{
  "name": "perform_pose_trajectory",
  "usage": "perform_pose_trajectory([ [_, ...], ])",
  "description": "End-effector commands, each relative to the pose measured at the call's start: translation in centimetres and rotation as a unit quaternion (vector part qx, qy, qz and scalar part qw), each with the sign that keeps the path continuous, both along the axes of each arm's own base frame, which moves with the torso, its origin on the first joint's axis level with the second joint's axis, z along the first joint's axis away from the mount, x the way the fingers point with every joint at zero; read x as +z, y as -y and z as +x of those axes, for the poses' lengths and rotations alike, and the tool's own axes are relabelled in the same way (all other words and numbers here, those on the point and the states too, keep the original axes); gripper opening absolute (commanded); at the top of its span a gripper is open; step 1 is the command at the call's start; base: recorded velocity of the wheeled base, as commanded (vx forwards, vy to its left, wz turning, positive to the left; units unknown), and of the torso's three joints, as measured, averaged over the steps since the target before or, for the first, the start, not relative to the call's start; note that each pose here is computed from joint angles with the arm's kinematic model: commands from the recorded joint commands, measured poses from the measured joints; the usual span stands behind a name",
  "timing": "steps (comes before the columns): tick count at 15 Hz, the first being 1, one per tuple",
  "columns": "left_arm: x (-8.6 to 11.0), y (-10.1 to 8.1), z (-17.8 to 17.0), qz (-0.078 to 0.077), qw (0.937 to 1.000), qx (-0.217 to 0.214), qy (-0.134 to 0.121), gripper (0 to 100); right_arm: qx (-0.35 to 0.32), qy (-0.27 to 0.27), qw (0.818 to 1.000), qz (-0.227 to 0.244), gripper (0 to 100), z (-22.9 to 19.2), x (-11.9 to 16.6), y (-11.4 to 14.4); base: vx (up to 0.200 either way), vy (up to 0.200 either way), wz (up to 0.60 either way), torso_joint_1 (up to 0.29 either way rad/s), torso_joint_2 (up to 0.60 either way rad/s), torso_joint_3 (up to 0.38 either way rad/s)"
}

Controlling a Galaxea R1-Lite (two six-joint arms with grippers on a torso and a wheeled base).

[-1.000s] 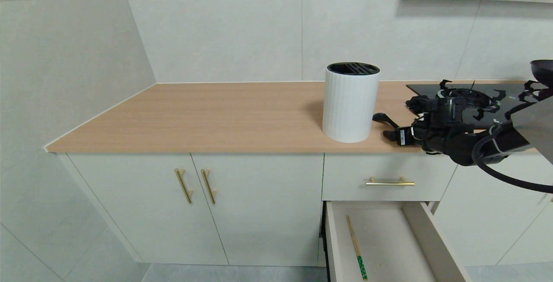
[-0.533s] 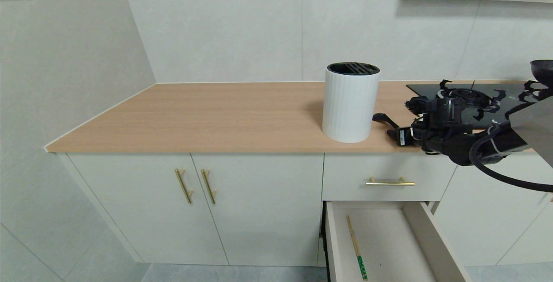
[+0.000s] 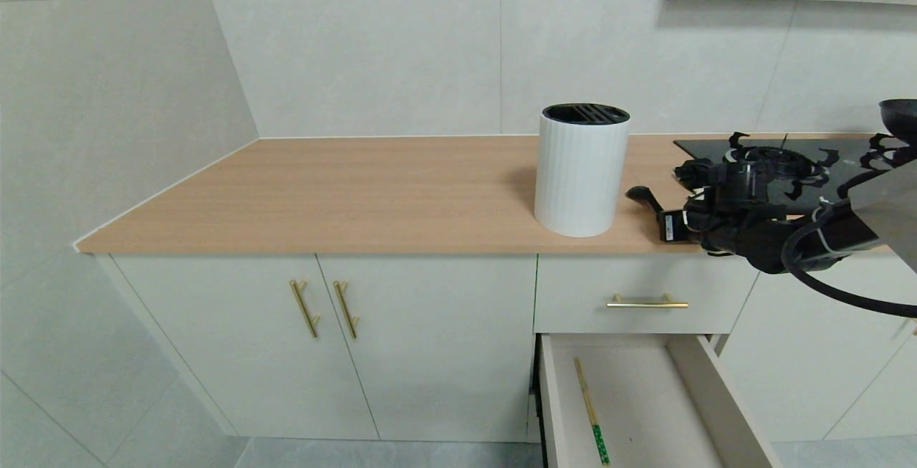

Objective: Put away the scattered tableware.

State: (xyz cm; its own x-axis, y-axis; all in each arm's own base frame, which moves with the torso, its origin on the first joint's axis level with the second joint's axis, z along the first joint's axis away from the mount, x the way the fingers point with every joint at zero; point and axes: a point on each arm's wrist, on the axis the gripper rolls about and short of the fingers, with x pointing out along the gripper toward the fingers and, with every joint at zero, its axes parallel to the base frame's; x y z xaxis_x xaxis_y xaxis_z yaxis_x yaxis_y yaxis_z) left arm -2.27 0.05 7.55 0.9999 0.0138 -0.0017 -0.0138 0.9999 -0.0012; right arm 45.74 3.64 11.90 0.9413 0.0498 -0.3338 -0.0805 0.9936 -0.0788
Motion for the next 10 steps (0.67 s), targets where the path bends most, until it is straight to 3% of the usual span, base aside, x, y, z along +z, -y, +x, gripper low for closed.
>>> perform_pose_trajectory([
  [1, 0.0, 0.0, 0.0, 0.0, 1.0, 0.0, -0.001, 100, -0.004, 0.005, 1.0, 0.012, 0, -0.6, 1.6, 0.0, 0.0, 0.0, 0.0, 0.0, 0.0, 0.0],
  [5, 0.0, 0.0, 0.0, 0.0, 1.0, 0.0, -0.001, 100, -0.012, -0.013, 0.999, 0.042, 0, -4.0, 6.9, -0.1, 0.0, 0.0, 0.0, 0.0, 0.0, 0.0],
  [10, 0.0, 0.0, 0.0, 0.0, 1.0, 0.0, -0.001, 100, -0.017, -0.086, 0.995, 0.051, 0, -9.9, 10.5, -1.0, 0.0, 0.0, 0.0, 0.0, 0.0, 0.0],
])
